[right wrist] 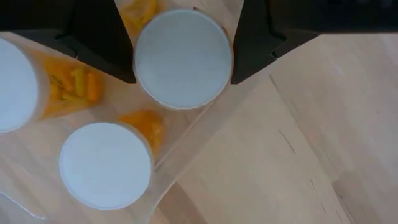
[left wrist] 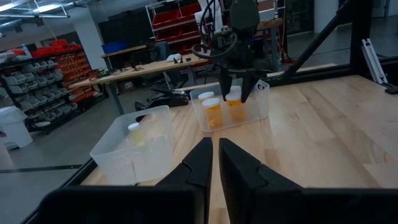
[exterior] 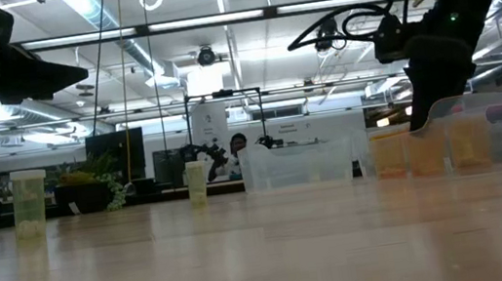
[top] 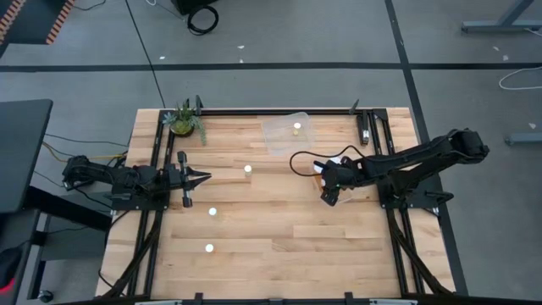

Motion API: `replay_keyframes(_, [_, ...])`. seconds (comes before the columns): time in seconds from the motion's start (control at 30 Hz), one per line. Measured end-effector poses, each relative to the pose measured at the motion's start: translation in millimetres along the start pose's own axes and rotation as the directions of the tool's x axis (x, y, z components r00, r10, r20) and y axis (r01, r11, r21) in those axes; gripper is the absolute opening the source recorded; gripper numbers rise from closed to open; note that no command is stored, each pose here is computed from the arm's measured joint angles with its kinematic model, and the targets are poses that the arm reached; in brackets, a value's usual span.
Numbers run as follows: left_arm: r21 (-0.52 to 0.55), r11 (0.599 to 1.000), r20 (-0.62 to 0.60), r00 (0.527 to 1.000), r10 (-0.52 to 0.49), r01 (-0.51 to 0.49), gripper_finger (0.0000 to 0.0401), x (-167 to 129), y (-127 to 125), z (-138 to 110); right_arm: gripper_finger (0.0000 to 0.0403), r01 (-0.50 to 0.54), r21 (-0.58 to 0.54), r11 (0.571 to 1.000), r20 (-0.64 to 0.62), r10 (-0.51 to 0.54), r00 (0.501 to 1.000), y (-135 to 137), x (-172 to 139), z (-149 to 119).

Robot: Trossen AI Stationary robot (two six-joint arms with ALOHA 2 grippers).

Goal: Pick and place medicine bottles into bin by pill shape (circle, oval)
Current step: Put the big orange pill bottle into the bottom transparent bin, then put the top small yellow pill bottle into the top transparent bin

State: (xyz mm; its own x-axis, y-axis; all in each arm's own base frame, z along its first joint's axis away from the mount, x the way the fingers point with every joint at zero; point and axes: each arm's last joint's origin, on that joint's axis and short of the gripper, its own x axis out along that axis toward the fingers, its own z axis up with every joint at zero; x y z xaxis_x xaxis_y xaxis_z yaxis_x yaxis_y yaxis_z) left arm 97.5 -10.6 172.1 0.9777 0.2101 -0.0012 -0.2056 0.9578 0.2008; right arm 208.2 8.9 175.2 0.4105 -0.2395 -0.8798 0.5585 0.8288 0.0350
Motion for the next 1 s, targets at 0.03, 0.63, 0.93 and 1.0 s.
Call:
replay_keyframes(0.03, [0.0,1.0,0.0,1.0,0.0,0.0,0.0038,0.0,0.0,0.0,0.0268,0.002,0.0,1.0,-0.002,-0.002,1.0,-0.2,0.0,-0.2])
replay_keyframes(0.63, [0.0,1.0,0.0,1.0,0.0,0.0,0.0039,0.0,0.0,0.0,0.0284,0.024,-0.043,0.999,-0.004,-0.024,1.0,9.4,-42.9,34.8])
replay_keyframes(0.93, [0.0,1.0,0.0,1.0,0.0,0.0,0.0028,0.0,0.0,0.0,0.0284,-0.039,-0.064,0.997,0.099,0.046,0.994,17.7,-53.4,51.5])
replay_keyframes(1.0, [0.0,1.0,0.0,1.0,0.0,0.0,0.0029,0.0,0.0,-0.1,0.0284,-0.049,-0.064,0.997,0.116,0.057,0.992,19.4,-52.6,53.5])
